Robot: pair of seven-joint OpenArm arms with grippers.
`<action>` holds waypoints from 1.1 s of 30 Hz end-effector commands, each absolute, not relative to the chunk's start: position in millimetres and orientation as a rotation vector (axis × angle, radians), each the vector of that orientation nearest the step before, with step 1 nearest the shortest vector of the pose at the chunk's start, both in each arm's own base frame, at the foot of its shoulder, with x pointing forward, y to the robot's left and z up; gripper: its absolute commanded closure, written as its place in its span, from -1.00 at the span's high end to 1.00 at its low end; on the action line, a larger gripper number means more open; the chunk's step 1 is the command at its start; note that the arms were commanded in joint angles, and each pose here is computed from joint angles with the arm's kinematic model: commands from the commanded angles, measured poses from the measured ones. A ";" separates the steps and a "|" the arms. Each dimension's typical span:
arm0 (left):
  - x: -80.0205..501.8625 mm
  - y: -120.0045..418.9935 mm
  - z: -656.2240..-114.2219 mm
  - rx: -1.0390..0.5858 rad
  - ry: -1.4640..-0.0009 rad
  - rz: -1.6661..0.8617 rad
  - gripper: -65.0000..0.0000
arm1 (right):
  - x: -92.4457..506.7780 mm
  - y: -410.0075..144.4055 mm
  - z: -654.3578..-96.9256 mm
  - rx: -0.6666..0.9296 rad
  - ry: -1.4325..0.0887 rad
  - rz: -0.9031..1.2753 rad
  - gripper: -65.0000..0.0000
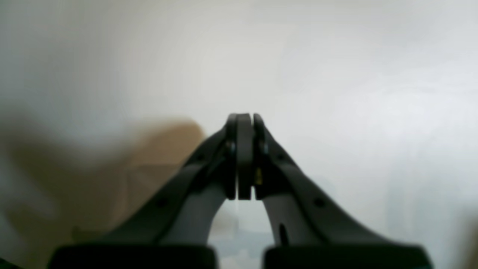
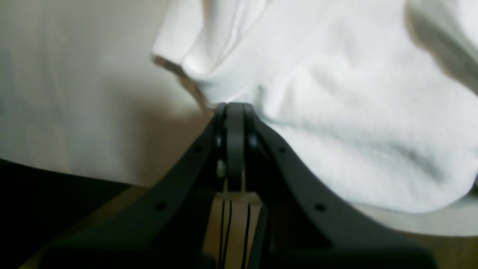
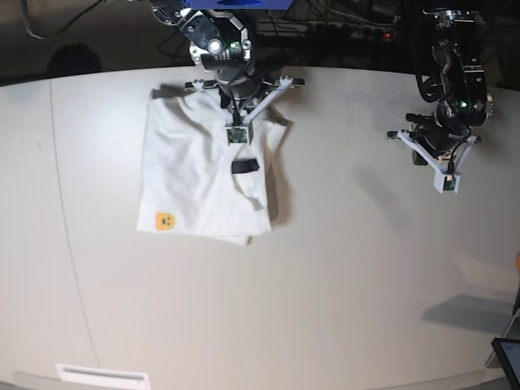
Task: Fold the T-shirt properly
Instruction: 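Move the right gripper to the shirt's collar edge, then lower the right gripper and press on the shirt's middle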
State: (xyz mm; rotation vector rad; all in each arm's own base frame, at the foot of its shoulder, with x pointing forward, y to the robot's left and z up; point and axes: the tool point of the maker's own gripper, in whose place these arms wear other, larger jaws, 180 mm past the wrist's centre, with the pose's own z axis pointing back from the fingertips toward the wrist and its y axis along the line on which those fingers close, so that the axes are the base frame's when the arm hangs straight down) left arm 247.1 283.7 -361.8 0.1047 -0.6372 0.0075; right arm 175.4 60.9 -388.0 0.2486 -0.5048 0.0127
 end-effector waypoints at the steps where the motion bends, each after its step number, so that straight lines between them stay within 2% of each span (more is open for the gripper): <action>1: 253.3 288.6 -351.7 0.124 -0.672 0.001 -0.99 | 192.2 63.9 -371.7 0.269 -0.573 0.004 -1.00; 5: 255.0 288.6 -350.5 0.124 -0.677 0.002 -0.99 | 216.2 46.8 -348.1 0.280 -0.613 -0.044 -1.00; 13: 255.7 289.5 -349.9 0.126 -0.678 0.000 -0.99 | 268.9 50.7 -312.9 0.283 -0.720 0.004 -1.00; 27: 255.5 288.7 -350.4 0.124 -0.678 0.002 -0.99 | 340.0 22.6 -357.0 0.032 -0.783 0.042 -1.00; 33: 256.1 288.7 -350.0 0.124 -0.680 0.002 -0.99 | 341.1 38.9 -369.8 0.027 -0.759 0.049 -1.00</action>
